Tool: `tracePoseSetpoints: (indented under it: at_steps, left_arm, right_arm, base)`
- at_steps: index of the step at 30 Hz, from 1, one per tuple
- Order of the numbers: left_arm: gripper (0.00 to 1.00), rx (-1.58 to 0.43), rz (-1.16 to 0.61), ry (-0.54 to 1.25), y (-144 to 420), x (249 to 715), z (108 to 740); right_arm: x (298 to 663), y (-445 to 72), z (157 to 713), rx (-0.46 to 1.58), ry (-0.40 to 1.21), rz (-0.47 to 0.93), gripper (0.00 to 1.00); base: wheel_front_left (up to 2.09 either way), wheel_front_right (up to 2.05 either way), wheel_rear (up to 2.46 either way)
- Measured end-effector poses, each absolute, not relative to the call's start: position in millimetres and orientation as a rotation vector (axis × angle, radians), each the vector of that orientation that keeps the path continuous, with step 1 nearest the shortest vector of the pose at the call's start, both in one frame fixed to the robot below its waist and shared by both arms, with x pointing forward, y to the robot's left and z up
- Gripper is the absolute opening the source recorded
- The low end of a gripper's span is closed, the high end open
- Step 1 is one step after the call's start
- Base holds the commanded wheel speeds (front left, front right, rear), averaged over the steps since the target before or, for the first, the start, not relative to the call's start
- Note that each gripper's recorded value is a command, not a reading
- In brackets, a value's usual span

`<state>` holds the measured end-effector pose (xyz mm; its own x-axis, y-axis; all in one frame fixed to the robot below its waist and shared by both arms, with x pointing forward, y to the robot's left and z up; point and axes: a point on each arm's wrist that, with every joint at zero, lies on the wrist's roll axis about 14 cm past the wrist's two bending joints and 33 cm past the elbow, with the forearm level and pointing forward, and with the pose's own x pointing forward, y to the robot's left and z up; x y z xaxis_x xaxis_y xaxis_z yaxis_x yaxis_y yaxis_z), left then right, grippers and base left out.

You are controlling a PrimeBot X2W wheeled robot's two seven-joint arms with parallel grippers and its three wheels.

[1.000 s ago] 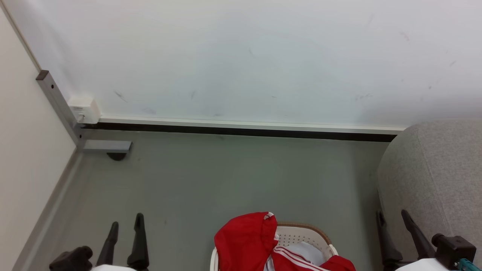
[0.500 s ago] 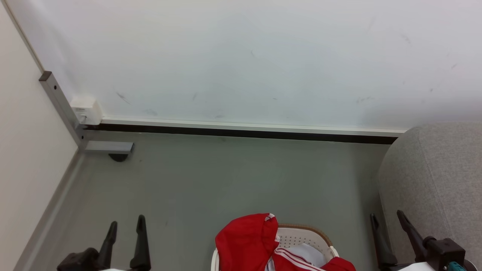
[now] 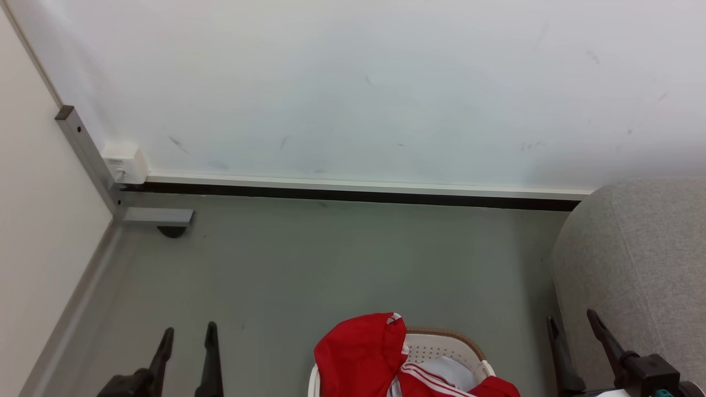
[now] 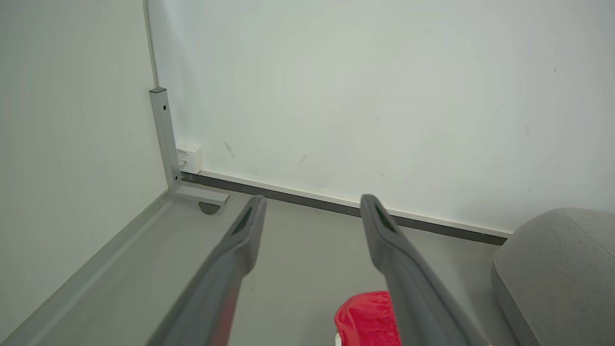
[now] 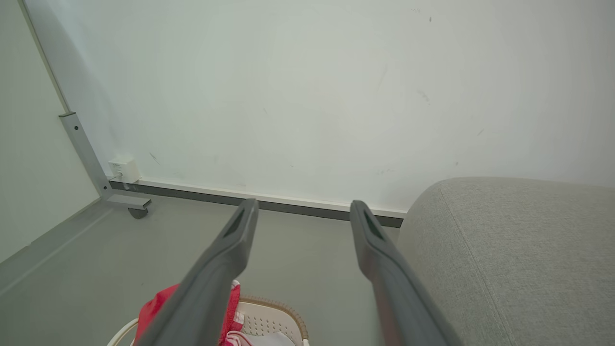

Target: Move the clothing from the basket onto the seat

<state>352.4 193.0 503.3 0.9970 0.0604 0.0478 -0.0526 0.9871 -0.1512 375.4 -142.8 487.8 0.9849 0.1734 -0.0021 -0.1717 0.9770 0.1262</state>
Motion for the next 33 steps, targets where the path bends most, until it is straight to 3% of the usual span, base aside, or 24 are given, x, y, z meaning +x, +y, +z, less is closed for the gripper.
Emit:
tracePoseSetpoints:
  at_steps: [33]
  left_arm:
    - [1.0, 0.003, 0.018, -0.06, 185.4, 352.9, 498.9]
  right_arm:
    - [369.7, -147.8, 477.4, 0.033, 0.02, 0.165, 1.0]
  base:
    - [0.0, 0.0, 0.0]
